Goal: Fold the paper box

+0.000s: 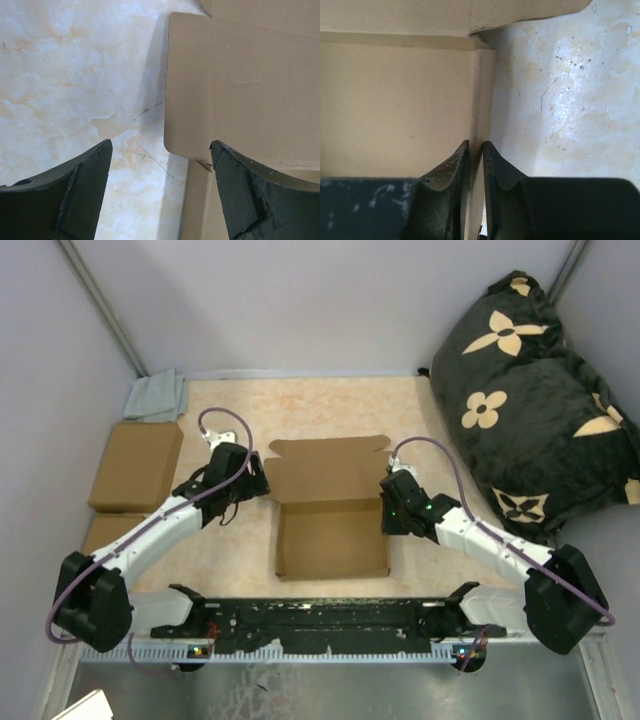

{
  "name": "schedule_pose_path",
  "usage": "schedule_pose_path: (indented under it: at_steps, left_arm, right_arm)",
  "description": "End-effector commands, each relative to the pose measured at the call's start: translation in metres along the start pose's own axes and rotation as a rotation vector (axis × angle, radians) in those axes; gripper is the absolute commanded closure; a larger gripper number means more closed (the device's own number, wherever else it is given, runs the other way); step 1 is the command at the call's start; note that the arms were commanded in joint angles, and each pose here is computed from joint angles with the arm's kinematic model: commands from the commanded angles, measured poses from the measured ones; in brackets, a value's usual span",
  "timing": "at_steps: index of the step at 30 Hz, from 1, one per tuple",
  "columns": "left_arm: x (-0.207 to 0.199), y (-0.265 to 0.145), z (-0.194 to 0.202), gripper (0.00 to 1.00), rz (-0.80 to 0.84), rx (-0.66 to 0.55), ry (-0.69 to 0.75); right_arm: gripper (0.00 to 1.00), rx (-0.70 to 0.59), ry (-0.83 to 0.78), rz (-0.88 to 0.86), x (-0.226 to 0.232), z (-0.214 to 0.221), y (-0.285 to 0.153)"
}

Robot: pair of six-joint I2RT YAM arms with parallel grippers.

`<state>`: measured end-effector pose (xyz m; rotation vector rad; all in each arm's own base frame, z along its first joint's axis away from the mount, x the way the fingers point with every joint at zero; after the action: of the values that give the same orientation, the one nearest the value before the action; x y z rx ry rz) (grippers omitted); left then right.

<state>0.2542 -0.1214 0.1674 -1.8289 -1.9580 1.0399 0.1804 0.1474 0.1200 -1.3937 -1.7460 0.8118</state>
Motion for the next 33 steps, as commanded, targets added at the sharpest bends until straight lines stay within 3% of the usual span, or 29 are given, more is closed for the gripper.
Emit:
schedule_pose_path:
  at_steps: [1,6,12,16,19,20,24,28,33]
  left_arm:
    - [-0.009,0.020,-0.004,0.15,0.032,0.029,-0.015]
    - [-0.009,0.047,-0.003,0.16,0.015,0.062,-0.025]
    - [-0.022,0.054,-0.014,0.17,0.119,0.030,-0.082]
    - [-0.032,0.050,-0.024,0.18,0.204,-0.010,-0.091]
    - [-0.038,0.055,-0.026,0.19,0.231,0.011,-0.083]
    - [-0.038,0.058,-0.025,0.20,0.227,0.025,-0.081]
    - [-0.036,0.070,-0.019,0.23,0.187,0.088,-0.069]
    - [-0.032,0.074,-0.015,0.24,0.183,0.108,-0.071]
    - [-0.031,0.078,-0.015,0.24,0.189,0.117,-0.075]
  right_arm:
    - [0.81,-0.081,0.065,-0.028,0.007,-0.012,-0.007]
    - [0.77,-0.071,0.058,-0.025,0.006,-0.009,-0.004]
    - [0.67,-0.120,0.072,-0.024,0.003,-0.013,-0.016]
    - [0.49,-0.258,0.082,-0.133,0.012,-0.035,-0.044]
    - [0.13,-0.341,0.073,-0.232,0.020,-0.048,-0.062]
    - [0.08,-0.369,0.056,-0.249,0.021,-0.054,-0.065]
    - [0.01,-0.353,0.119,-0.144,-0.005,-0.084,-0.059]
    - [0.02,-0.279,0.241,-0.088,-0.038,-0.107,-0.035]
    - [0.06,-0.201,0.239,-0.072,-0.047,-0.124,0.001]
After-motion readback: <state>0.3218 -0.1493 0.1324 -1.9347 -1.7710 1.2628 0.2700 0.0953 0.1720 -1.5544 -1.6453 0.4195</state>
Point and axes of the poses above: each gripper's point midway between its finger pads, its own y axis out along the fingers, its own x axis along the line the jaws close on, z = x × y, the point moved 7 cm from there along -y, back along the fingers, and after that the axes turned 3 degrees about -y, right-handed, at the moved point
